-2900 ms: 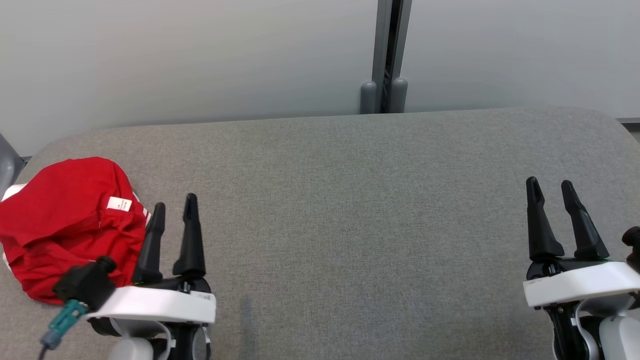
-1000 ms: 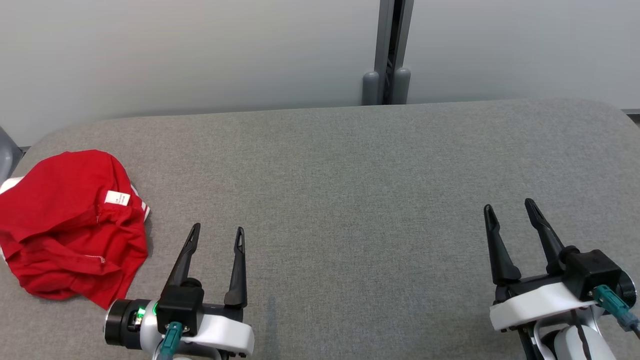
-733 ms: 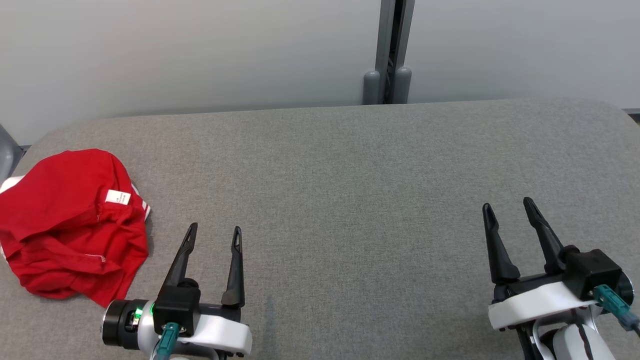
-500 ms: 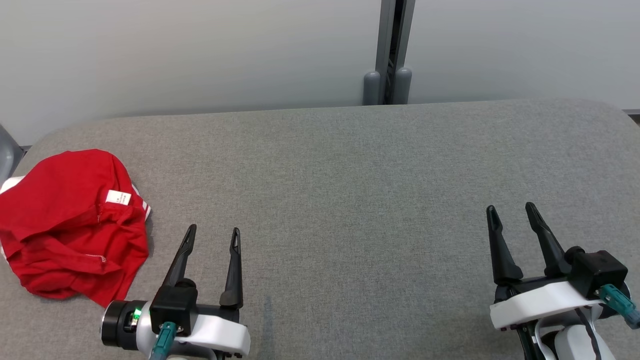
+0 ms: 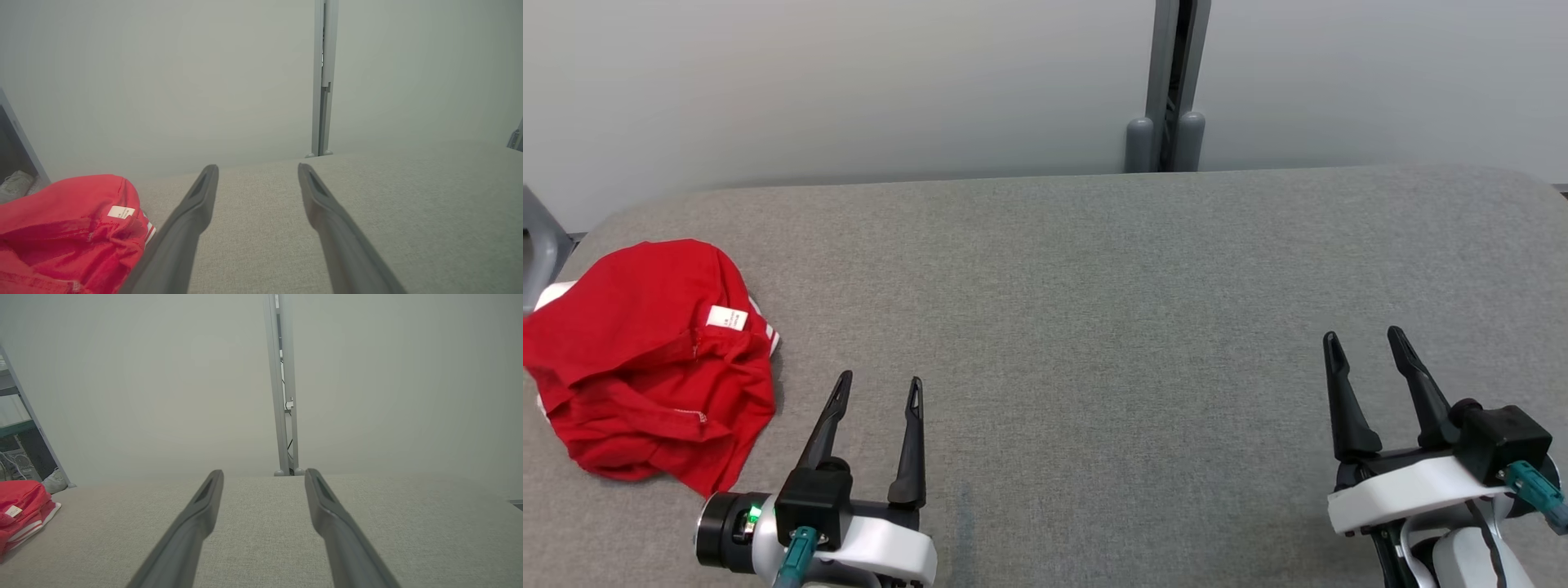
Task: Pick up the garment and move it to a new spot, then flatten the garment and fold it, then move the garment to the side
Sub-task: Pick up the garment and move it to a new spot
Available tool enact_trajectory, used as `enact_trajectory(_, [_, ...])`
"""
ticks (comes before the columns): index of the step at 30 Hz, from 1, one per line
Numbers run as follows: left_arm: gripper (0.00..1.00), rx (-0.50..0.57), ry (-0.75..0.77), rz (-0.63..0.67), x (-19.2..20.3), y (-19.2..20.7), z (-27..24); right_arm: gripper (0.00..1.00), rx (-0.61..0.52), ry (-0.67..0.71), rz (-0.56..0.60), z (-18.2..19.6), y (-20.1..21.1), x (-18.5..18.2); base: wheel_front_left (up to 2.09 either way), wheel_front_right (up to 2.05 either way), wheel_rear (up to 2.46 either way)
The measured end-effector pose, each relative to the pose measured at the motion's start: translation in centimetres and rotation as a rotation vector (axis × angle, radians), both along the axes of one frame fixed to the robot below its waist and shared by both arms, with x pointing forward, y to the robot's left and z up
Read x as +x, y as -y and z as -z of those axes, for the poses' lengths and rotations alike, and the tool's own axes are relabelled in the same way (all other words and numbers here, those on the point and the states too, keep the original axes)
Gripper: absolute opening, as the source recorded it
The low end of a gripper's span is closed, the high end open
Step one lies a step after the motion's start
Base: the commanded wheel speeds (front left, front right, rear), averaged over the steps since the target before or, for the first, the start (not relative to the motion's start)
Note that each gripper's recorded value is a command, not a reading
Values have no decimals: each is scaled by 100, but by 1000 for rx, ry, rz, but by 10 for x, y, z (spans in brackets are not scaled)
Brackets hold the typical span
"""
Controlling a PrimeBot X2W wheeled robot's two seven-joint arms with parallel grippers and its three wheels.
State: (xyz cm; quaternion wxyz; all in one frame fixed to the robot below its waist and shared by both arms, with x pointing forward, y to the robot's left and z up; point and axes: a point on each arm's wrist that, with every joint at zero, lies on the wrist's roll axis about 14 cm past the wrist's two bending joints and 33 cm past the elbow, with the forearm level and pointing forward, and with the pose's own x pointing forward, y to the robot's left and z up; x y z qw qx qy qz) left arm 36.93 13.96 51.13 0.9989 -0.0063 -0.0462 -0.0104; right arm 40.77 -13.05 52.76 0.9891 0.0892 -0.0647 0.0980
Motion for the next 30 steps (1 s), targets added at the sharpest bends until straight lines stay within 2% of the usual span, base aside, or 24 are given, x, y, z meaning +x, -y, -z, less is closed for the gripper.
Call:
enact_trajectory(6, [100,0,3,-49,-7,-15,-1,100,-9,-4,-61,3,-22,3,0,0,0])
enact_trajectory(13, [100,1,9,-166,-23,-51,-4,100,-13,8,-183,0,-66,8,0,0,0])
enact_trajectory(21, [100,14,10,-340,-61,-102,-4,100,-12,17,-366,-2,-131,3,0,0,0])
enact_trajectory(30, [100,25,15,-493,-105,-143,-6,100,-1,21,-531,-5,-187,-12,0,0,0])
